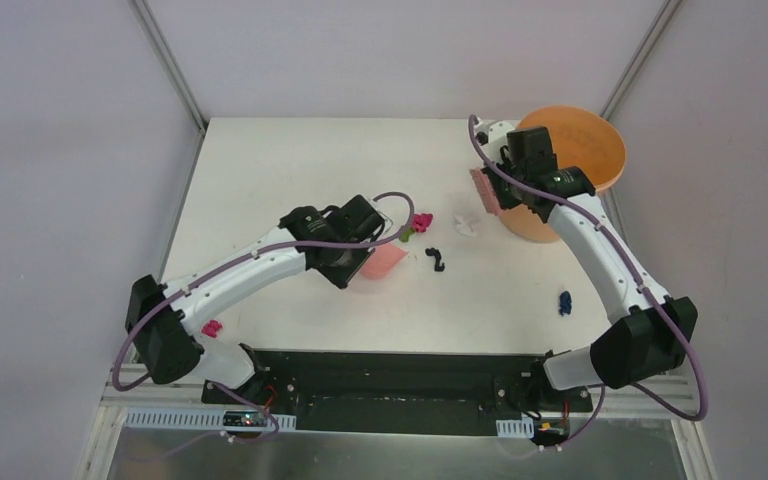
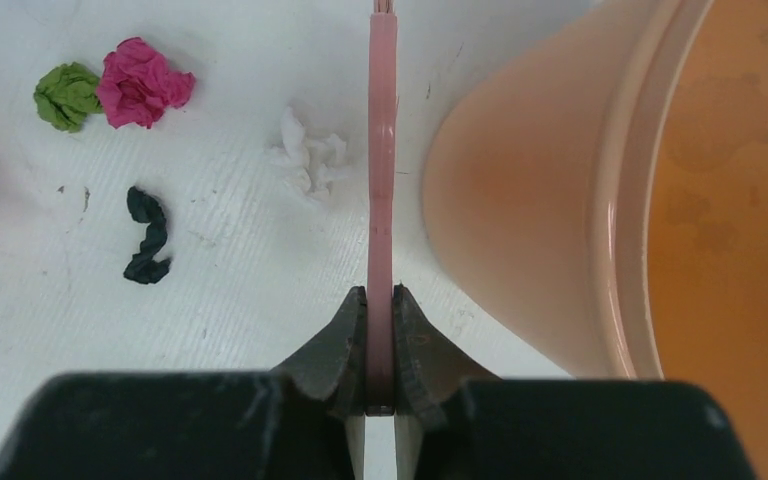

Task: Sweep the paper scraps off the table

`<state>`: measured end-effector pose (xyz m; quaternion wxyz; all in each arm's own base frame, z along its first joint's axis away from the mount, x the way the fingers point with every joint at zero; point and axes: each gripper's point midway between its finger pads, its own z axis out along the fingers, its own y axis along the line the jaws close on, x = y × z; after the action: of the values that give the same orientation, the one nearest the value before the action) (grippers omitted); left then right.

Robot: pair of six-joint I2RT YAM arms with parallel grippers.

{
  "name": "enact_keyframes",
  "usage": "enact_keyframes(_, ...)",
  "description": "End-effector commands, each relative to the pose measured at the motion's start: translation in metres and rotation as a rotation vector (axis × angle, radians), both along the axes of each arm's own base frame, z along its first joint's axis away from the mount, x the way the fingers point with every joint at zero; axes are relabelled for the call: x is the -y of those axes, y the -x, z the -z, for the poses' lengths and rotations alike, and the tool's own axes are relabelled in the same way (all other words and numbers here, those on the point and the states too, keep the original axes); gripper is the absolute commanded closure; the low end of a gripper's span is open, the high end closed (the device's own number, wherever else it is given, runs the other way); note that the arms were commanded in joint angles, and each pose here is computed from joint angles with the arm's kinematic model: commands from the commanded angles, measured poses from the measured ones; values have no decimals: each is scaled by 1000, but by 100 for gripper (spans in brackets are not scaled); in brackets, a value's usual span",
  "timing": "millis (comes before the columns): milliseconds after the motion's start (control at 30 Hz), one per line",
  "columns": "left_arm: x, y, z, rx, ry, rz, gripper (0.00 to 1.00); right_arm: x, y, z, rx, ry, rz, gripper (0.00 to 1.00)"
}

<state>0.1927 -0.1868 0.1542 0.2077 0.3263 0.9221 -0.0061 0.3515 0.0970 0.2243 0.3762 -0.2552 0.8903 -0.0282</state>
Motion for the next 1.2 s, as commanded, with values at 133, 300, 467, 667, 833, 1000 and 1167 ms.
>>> enact_keyframes(133, 9, 10, 5, -160, -57, 44, 100, -15, -54, -35, 191, 18, 70, 100)
enact_keyframes(300, 16, 6, 18, -174, -61, 75, 100, -49, -72, -12, 101, -22, 13, 100)
enact_keyframes(467, 21, 1, 34, -195, -91, 103, 100, -96, -77, 10, -6, -64, -98, 100)
enact_keyframes(667, 32, -8, 50, -201, -94, 118, 100, -147, -47, 55, -187, 9, -239, 100)
enact_keyframes(833, 40, -13, 60, -207, -94, 127, 100, -176, 6, 61, -316, -38, -363, 100)
enact_keyframes(1000, 42, -16, 68, -210, -103, 125, 100, -192, 64, 38, -420, -163, -476, 100)
enact_keyframes(1167, 43, -17, 65, -175, -66, 147, 100, -161, 47, 8, -255, -89, -408, 100)
